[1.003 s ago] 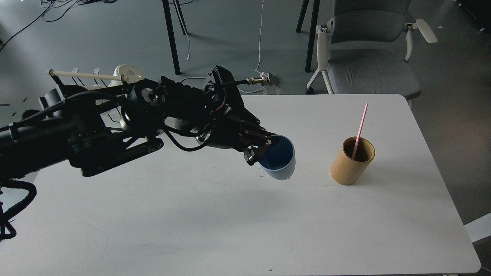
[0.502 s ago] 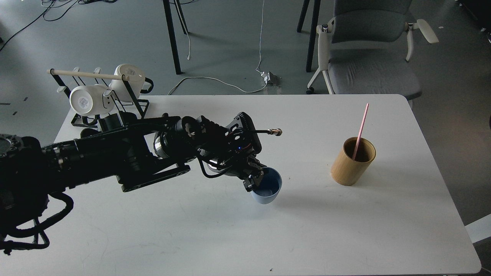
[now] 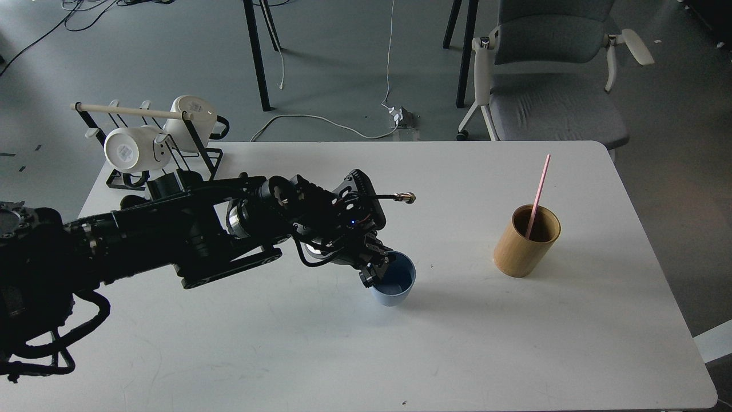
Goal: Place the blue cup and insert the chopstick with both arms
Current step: 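Carry the blue cup toward the table center and lower it, then open the left gripper and withdraw the left arm upward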
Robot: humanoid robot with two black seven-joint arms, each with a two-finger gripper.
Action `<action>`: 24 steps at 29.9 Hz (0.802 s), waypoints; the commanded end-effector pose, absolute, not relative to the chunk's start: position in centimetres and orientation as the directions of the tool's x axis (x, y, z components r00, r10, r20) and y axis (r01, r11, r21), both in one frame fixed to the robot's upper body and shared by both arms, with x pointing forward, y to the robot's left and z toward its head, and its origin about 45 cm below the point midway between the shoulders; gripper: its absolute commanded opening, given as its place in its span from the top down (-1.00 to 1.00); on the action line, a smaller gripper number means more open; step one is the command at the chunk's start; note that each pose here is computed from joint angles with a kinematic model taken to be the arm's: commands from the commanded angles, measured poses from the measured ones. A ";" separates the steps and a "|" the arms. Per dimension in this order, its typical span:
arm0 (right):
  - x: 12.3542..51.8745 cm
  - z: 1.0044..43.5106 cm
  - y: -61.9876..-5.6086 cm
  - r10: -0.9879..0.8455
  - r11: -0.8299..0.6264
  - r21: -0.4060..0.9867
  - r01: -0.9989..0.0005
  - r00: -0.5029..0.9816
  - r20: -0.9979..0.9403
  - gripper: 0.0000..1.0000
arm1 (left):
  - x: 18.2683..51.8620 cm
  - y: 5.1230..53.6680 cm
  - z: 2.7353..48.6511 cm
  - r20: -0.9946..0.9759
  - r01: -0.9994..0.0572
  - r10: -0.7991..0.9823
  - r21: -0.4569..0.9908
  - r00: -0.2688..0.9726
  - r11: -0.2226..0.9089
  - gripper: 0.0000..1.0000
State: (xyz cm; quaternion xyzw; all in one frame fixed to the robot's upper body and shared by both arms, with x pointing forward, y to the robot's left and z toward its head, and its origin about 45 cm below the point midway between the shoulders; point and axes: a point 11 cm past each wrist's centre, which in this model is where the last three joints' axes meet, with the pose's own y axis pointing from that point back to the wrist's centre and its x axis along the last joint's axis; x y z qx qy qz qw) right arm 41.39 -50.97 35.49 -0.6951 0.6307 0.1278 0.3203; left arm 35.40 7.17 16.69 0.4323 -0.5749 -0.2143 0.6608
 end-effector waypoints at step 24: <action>38.4 37.2 -53.9 -0.886 -0.015 -0.237 -0.971 0.123 -0.447 -0.99 | 43.7 10.4 31.5 0.763 -0.429 0.056 0.299 0.643 0.853 -0.96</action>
